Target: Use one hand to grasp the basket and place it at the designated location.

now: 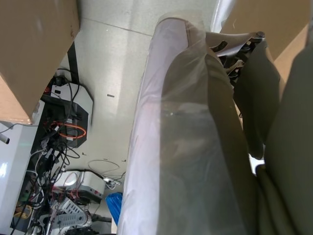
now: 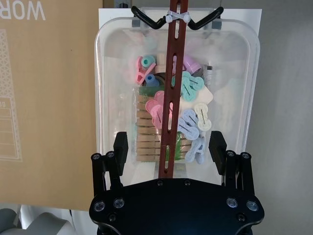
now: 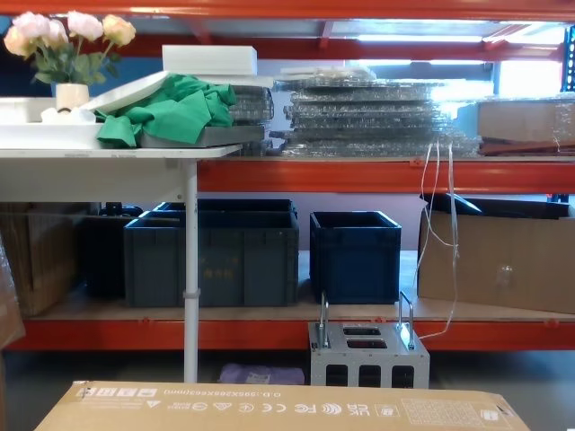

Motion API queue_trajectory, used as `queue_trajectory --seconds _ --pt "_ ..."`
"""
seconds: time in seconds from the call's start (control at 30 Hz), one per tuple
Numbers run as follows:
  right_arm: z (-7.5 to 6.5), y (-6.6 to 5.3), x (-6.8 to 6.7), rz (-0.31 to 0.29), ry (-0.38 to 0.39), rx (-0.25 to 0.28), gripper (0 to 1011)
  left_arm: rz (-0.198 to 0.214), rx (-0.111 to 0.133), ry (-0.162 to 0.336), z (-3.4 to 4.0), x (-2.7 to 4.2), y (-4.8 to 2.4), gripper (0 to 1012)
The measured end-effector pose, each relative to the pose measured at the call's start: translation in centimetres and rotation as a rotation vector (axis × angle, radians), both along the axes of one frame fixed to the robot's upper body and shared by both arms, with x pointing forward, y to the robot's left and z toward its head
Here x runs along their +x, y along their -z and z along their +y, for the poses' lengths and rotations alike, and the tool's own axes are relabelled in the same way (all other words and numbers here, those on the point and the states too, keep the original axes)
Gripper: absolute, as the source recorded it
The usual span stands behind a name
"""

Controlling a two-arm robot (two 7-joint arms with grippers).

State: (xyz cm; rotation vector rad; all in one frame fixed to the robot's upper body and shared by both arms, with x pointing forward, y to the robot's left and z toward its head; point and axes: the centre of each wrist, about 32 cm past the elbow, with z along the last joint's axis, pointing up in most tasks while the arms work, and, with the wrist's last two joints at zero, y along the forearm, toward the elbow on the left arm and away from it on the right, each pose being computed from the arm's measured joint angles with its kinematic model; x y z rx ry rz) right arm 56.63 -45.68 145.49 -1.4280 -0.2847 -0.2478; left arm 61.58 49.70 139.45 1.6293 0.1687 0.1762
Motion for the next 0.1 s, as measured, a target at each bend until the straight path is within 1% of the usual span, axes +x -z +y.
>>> queue_trajectory --seconds 0.1 --pt "0.0 0.0 0.0 0.0 0.0 0.0 1001 0.0 0.0 0.0 0.0 0.0 0.0 0"
